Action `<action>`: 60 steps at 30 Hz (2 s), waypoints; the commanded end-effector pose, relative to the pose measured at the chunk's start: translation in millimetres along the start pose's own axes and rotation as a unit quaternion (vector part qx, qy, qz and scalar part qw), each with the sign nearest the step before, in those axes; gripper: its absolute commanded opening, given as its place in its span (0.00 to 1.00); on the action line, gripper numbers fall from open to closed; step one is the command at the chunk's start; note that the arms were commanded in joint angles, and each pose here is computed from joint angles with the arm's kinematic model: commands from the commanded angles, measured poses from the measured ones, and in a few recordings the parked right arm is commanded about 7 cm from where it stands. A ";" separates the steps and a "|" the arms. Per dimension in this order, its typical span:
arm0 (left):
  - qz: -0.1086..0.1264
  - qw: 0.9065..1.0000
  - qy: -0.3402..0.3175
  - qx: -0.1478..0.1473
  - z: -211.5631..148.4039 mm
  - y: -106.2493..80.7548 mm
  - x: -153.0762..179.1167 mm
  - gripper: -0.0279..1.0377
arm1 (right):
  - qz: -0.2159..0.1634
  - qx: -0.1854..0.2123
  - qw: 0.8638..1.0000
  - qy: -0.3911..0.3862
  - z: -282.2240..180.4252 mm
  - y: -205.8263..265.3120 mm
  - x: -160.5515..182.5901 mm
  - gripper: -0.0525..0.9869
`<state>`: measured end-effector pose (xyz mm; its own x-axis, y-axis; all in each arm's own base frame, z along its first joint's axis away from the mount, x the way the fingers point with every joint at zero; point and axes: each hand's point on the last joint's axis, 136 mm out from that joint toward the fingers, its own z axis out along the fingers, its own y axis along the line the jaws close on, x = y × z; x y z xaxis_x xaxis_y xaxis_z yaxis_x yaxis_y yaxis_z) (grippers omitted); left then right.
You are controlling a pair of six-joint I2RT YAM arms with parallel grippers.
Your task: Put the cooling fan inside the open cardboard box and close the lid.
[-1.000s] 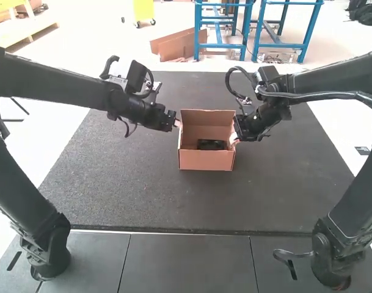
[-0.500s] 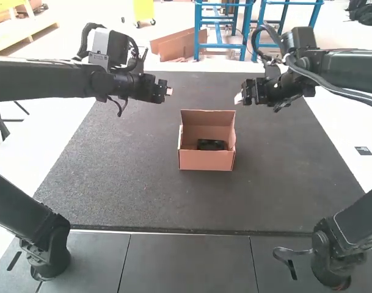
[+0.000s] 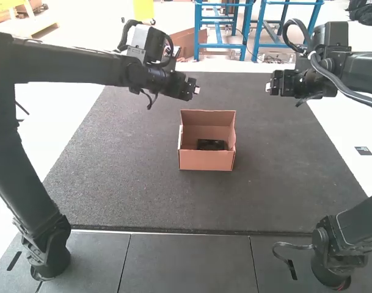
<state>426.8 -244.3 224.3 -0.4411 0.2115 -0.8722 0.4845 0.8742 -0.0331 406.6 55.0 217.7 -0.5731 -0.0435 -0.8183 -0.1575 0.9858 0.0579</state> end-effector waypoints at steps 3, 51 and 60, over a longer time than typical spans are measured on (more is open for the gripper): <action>0.007 1.000 0.017 -0.003 14.0 -1.9 4.5 0.94 | 0.009 -0.019 1.000 -0.002 -9.0 0.1 -4.6 0.93; -0.005 0.992 -0.118 -0.052 -116.4 56.8 -63.3 0.94 | 0.008 -0.116 0.993 0.007 -36.1 46.0 -19.2 0.93; -0.004 0.945 -0.307 -0.115 -193.4 70.1 -67.2 0.94 | -0.072 -0.076 0.987 -0.118 -65.2 40.8 -36.3 0.93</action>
<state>357.4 -128.4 378.4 0.0812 -0.0233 -0.9964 0.3236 0.9462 0.0043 375.9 90.2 290.0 -0.3685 -0.0687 -0.9271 -0.3602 0.9299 0.0743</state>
